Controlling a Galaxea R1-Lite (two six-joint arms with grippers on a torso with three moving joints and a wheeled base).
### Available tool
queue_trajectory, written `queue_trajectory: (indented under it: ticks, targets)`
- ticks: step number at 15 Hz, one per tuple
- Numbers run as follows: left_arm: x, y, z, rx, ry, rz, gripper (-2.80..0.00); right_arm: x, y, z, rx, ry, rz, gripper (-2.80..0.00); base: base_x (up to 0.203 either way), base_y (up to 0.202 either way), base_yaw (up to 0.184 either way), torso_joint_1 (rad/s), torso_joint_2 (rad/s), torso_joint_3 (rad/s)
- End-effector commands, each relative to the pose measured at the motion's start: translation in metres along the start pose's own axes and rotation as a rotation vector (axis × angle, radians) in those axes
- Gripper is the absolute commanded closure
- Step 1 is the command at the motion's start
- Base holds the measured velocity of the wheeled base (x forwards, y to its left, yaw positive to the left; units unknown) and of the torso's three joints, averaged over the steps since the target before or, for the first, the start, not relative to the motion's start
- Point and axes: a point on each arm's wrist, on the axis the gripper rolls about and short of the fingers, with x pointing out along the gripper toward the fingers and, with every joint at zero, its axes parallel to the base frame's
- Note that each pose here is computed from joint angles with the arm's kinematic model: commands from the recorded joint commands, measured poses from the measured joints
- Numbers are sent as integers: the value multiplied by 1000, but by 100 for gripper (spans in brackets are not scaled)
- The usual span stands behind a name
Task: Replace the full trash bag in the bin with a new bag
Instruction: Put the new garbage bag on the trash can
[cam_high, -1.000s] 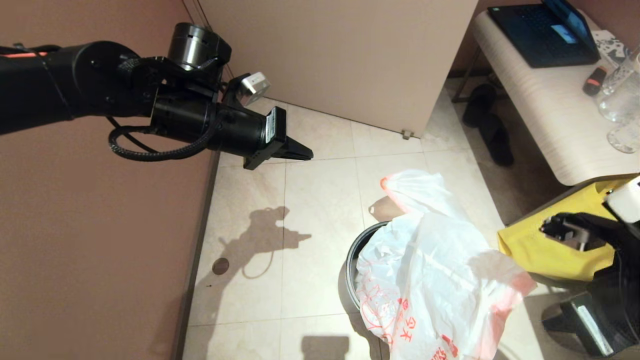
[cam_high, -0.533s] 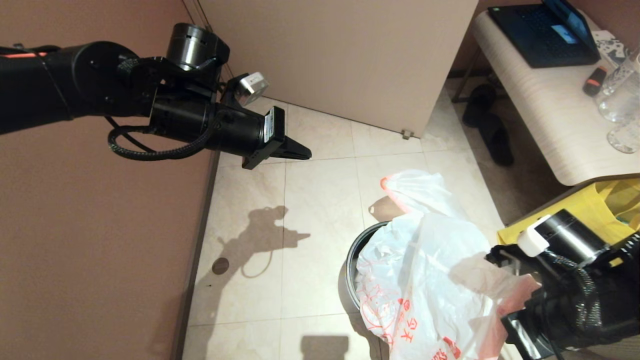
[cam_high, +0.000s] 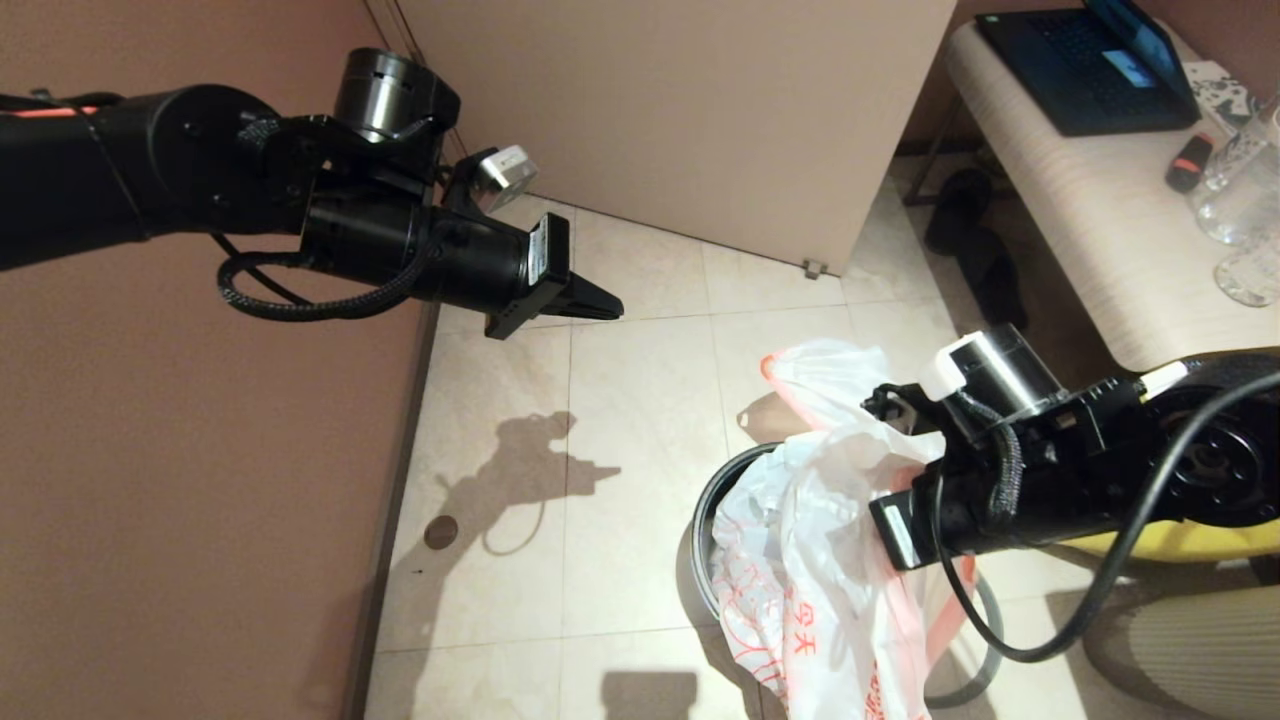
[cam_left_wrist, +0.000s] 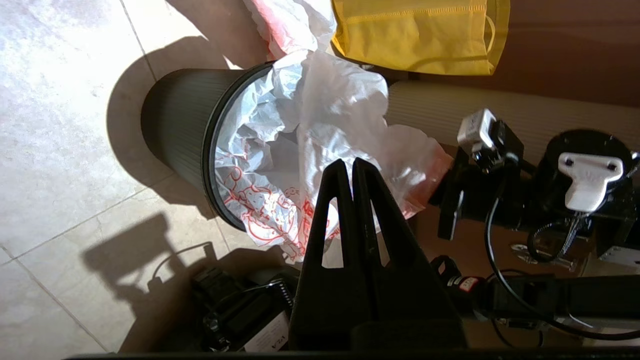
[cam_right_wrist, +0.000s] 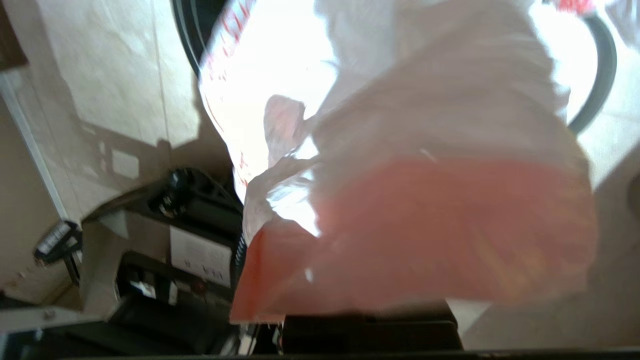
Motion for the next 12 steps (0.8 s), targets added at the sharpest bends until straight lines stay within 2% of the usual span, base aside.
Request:
queue_trajectory:
  ticks: [1, 4, 7, 10, 12]
  targets:
    - [19, 7, -4, -19, 48, -2, 0, 24, 2, 29, 8, -27, -2, 0, 0, 0, 0, 0, 0, 0]
    - [37, 19, -6, -38, 87, 10, 0, 47, 4, 55, 18, -64, 11, 0, 0, 0, 0, 0, 0, 0]
    - [36, 18, -6, -36, 84, 9, 0, 26, 7, 61, 15, -96, 166, 0, 0, 0, 0, 0, 0, 0]
    - [29, 10, -6, -37, 101, 4, 0, 0, 13, 74, -7, -169, 273, 0, 0, 0, 0, 0, 0, 0]
    - [27, 10, -6, -37, 96, 5, 0, -9, 20, 74, -18, -156, 429, 0, 0, 0, 0, 0, 0, 0]
